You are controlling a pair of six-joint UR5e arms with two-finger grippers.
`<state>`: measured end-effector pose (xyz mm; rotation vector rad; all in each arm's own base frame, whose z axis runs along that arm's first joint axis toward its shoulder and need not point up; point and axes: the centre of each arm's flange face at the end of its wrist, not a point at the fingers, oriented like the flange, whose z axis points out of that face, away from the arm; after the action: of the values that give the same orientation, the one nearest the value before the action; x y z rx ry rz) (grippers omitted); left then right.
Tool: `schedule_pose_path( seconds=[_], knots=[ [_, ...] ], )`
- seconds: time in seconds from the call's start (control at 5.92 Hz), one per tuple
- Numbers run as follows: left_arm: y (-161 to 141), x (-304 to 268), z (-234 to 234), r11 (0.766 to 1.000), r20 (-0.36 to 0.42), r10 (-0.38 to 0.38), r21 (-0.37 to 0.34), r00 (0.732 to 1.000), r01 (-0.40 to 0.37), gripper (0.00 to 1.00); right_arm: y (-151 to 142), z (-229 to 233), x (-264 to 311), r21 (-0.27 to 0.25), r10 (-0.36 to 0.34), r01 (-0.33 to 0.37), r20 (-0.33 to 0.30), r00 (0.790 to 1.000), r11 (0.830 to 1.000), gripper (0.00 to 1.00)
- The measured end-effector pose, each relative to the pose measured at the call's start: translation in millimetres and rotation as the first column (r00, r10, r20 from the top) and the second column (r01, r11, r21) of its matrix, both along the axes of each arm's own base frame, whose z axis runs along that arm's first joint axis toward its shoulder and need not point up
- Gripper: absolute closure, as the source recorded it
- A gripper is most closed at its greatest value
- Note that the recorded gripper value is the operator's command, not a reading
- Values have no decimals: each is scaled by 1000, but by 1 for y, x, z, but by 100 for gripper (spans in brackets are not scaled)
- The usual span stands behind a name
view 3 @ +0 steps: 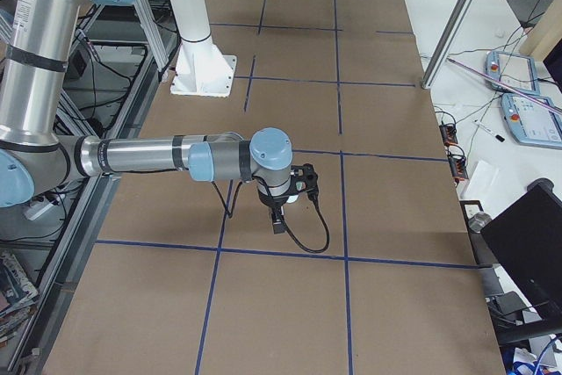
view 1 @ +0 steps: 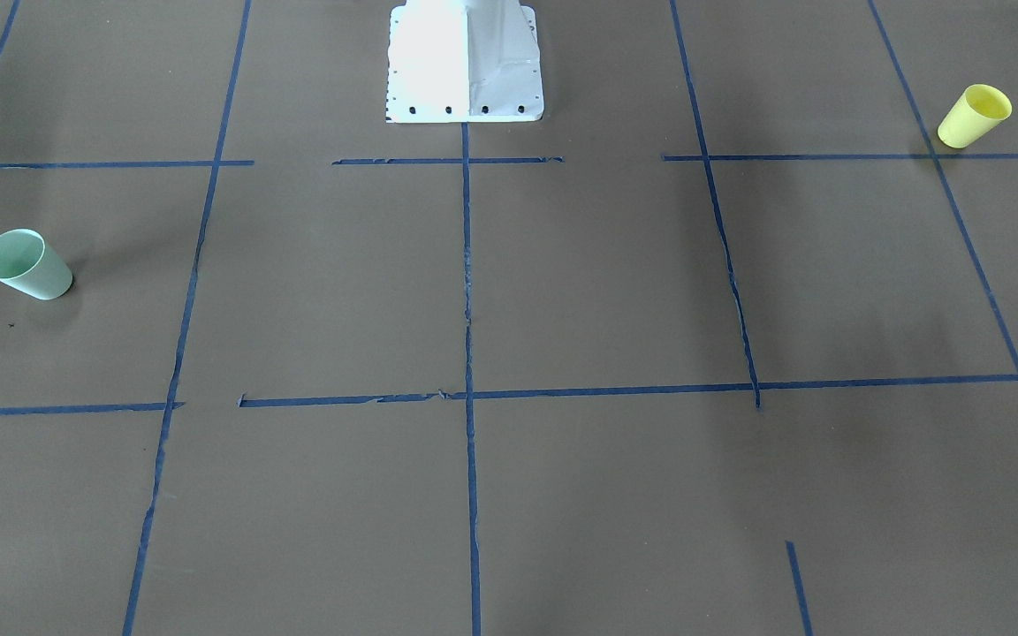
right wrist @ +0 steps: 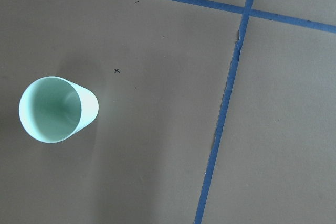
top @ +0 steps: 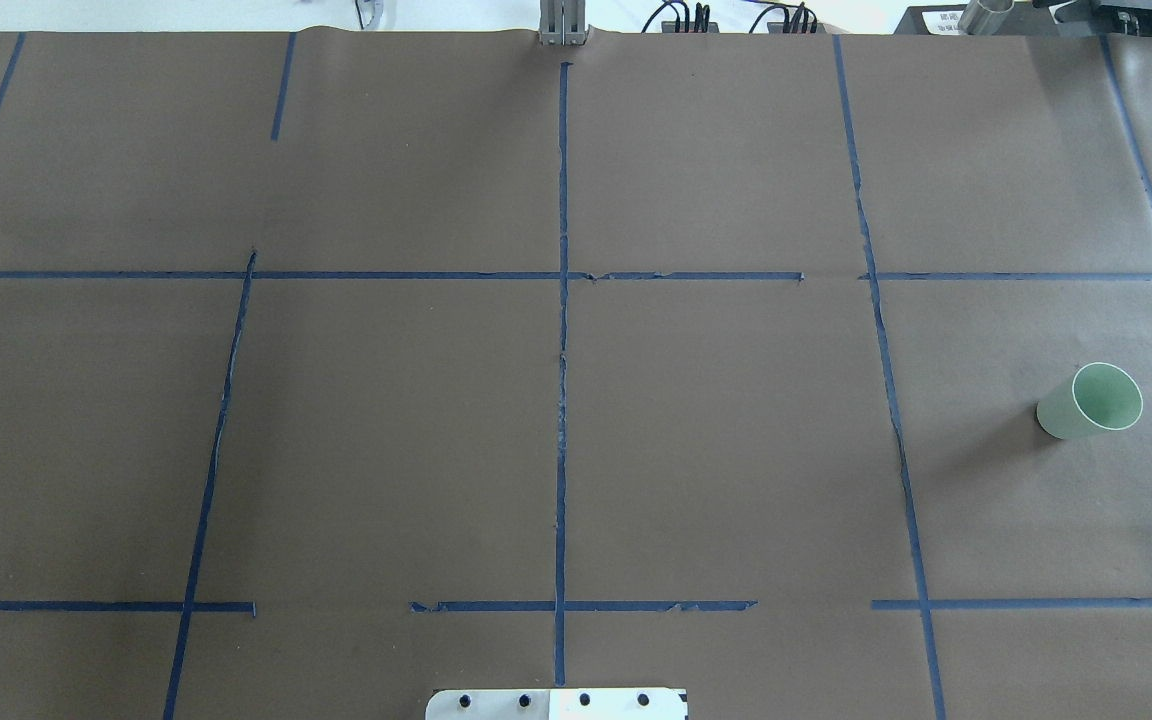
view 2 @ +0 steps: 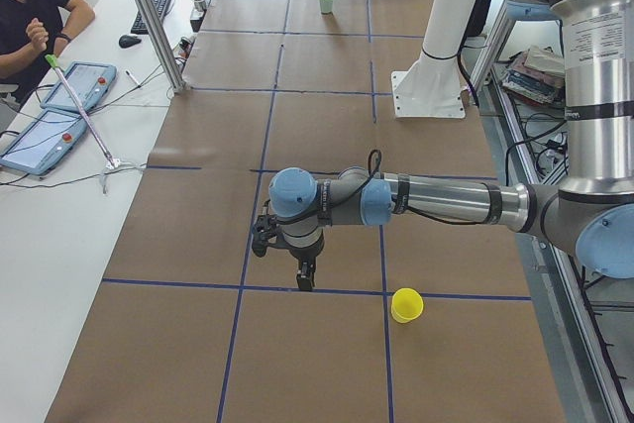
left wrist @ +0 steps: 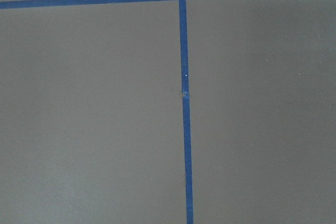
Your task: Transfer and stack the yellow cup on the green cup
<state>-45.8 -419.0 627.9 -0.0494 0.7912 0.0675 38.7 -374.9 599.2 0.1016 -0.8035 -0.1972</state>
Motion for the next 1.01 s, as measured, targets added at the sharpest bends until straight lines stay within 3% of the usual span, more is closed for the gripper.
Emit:
schedule_pose_path(
  seconds=[0.51, 1.01],
  knots=[
    [8, -2, 2, 998, 7, 34, 57, 999, -34, 0, 1, 0, 0, -1, 0, 0, 3, 1000, 1000, 0],
    [11, -1, -2, 997, 4, 35, 62, 999, -36, 0, 3, 0, -1, -4, 0, 0, 13, 1000, 1000, 0]
  ],
)
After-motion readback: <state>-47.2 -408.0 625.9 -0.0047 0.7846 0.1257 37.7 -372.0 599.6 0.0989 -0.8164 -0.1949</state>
